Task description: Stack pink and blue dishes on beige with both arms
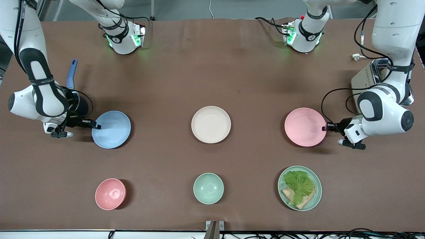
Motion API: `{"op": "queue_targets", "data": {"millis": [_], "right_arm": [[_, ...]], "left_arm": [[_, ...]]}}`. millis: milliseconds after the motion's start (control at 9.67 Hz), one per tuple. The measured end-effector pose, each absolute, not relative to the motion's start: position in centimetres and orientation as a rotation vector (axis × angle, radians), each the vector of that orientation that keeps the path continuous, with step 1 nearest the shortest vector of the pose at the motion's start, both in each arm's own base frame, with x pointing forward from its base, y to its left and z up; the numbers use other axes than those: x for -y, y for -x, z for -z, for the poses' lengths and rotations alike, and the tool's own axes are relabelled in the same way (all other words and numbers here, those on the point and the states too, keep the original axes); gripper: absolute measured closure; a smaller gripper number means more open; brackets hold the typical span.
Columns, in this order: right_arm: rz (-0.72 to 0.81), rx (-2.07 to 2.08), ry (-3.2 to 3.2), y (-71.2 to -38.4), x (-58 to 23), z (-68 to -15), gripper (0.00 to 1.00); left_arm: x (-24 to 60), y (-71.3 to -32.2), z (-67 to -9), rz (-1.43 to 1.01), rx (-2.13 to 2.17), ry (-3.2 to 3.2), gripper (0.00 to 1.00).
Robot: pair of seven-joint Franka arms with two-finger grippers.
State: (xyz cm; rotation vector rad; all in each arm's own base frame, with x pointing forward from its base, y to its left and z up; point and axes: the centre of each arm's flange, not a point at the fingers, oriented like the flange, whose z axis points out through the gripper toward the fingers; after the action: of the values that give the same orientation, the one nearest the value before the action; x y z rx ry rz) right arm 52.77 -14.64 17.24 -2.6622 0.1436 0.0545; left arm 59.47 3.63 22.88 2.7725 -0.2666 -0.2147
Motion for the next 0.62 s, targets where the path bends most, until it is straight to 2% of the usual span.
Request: {"op": "queue_targets", "data": {"millis": [310,621], "right_arm": [[-0.041,-0.136,2.608,-54.8,16.7,-20.9,0.93],[-0.12,-0.197,2.616,-57.6,17.9,-29.8,0.93]], "left_arm": [[7.7,-59.5,-28.8,0.206,0.262,-2.722,0.96],[19.9,-58.5,-32.2,0.226,0.147,-2.694,0.96]]}}
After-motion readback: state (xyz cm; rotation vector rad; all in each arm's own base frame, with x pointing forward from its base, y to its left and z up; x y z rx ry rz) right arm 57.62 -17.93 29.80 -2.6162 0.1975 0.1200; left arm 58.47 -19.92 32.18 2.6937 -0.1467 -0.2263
